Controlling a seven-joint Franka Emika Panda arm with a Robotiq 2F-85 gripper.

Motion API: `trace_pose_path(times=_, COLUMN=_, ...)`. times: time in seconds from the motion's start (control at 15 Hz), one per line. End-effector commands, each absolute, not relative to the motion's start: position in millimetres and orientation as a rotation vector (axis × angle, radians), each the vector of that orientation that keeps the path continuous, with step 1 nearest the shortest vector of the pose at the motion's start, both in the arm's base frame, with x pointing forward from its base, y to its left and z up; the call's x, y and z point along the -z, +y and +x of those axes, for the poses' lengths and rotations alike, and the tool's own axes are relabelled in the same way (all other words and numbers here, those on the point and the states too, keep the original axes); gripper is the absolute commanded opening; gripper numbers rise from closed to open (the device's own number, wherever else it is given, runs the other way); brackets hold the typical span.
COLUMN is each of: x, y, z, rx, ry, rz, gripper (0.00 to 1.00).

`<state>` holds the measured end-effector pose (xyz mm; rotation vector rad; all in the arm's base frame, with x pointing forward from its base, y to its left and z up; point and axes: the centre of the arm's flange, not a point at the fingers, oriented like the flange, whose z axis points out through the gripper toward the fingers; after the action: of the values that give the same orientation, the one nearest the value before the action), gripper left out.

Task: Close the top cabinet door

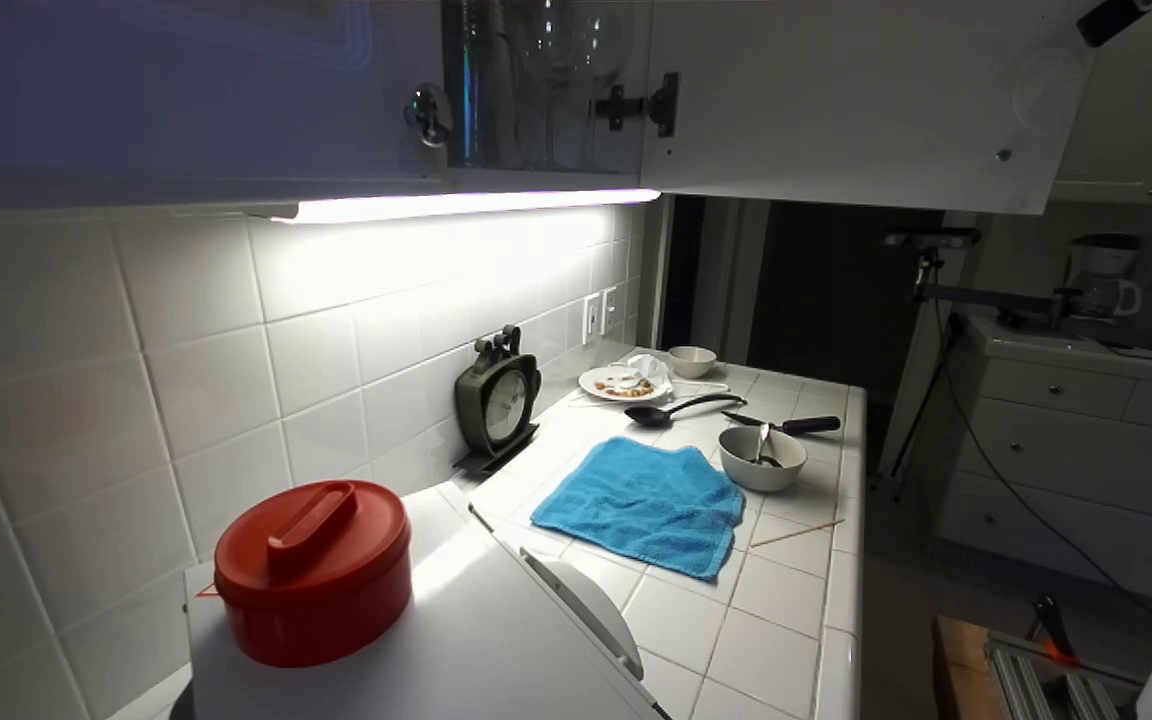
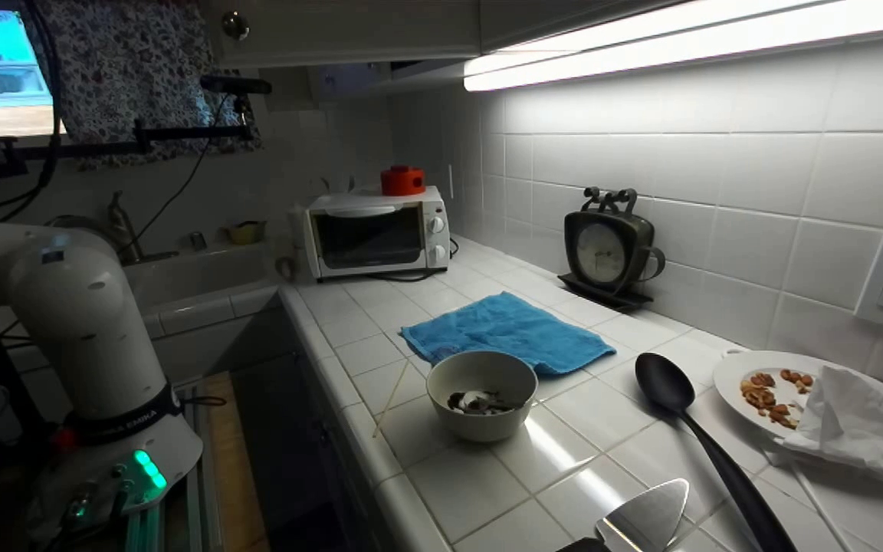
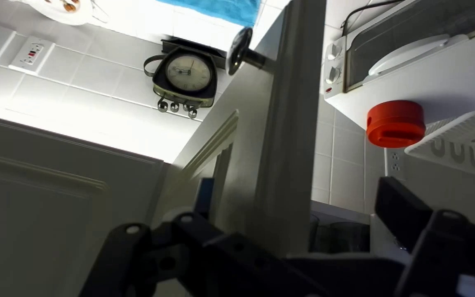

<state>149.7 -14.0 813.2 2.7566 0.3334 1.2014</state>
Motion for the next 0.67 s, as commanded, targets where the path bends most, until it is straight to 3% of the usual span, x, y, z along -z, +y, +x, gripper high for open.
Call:
trace_pose_path(times=0.0, x=-813.2, y=-0.4, z=169.3, rx=-1.216, ry=0.444, rz=2.77, gripper=1.0)
trace_pose_path(times=0.6, x=-811.6, y=35.0, z=208.4, rx=-1.207, ry=0.66, rz=2.767, gripper=1.0)
